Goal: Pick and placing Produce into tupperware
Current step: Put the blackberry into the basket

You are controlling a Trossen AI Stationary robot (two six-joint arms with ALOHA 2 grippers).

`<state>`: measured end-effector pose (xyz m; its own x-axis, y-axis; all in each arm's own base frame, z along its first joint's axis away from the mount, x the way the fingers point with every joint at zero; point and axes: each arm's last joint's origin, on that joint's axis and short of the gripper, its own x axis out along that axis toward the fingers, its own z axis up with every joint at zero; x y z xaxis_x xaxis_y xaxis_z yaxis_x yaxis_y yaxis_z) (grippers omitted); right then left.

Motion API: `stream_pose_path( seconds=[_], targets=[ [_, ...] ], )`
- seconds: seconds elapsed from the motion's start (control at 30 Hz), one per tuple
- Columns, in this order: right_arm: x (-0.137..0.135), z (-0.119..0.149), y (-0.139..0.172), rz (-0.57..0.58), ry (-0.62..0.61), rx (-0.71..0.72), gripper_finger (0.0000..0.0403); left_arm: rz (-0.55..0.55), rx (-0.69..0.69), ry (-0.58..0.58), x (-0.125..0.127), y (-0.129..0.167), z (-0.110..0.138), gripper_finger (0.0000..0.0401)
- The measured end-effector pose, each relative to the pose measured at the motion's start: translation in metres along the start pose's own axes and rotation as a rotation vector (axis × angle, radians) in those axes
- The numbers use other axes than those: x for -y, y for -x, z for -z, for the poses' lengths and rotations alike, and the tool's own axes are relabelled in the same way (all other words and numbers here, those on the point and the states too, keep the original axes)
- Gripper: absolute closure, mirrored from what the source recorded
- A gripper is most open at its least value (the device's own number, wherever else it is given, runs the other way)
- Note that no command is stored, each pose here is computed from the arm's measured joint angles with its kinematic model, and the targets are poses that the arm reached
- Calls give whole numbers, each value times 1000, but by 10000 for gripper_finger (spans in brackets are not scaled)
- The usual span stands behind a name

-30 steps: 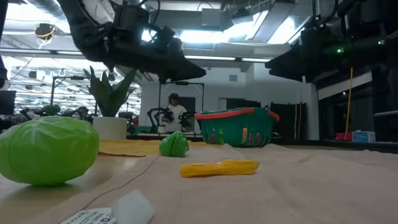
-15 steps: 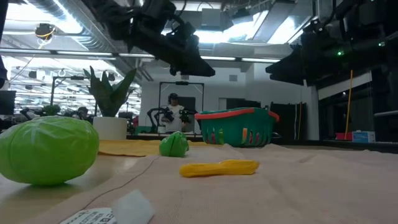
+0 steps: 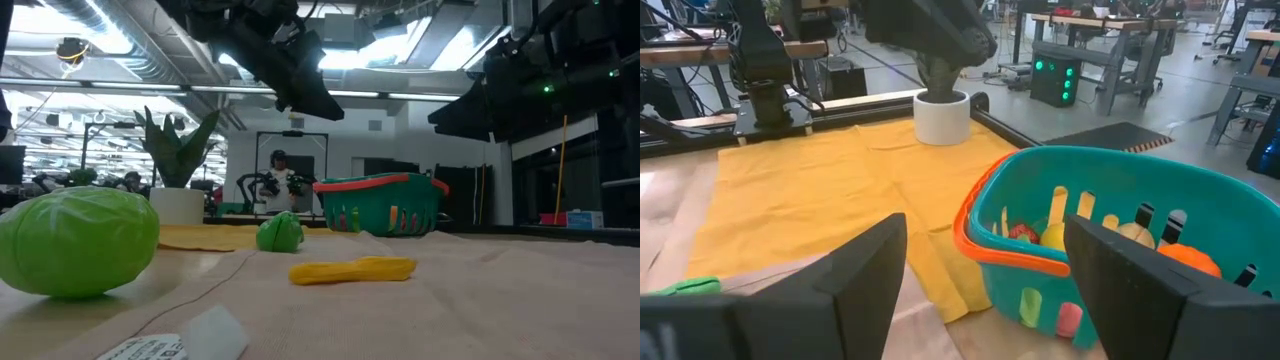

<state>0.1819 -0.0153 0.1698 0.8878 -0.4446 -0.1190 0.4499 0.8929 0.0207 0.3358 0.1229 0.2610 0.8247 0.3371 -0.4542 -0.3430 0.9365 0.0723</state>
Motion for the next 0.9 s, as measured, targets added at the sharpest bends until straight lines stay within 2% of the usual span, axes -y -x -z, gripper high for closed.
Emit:
stream_pose_path(
  seconds=[0.2, 0.4, 0.5, 0.73, 0.9],
  targets=[
    [0, 0, 0, 0, 2, 0, 131, -13, 13, 6, -5, -6, 1, 319],
    [0, 0, 0, 0, 4, -3, 131, -13, 23, 10, -7, -28, 12, 318],
    [0, 0, 0, 0, 4, -2, 131, 23, 25, 17, -11, -37, 17, 319],
    [0, 0, 0, 0, 4, -2, 131, 40, -12, 30, -21, -59, 12, 319],
    [0, 0, 0, 0, 4, -2, 131, 69, -92, 38, -27, -74, 8, 318]
  ],
)
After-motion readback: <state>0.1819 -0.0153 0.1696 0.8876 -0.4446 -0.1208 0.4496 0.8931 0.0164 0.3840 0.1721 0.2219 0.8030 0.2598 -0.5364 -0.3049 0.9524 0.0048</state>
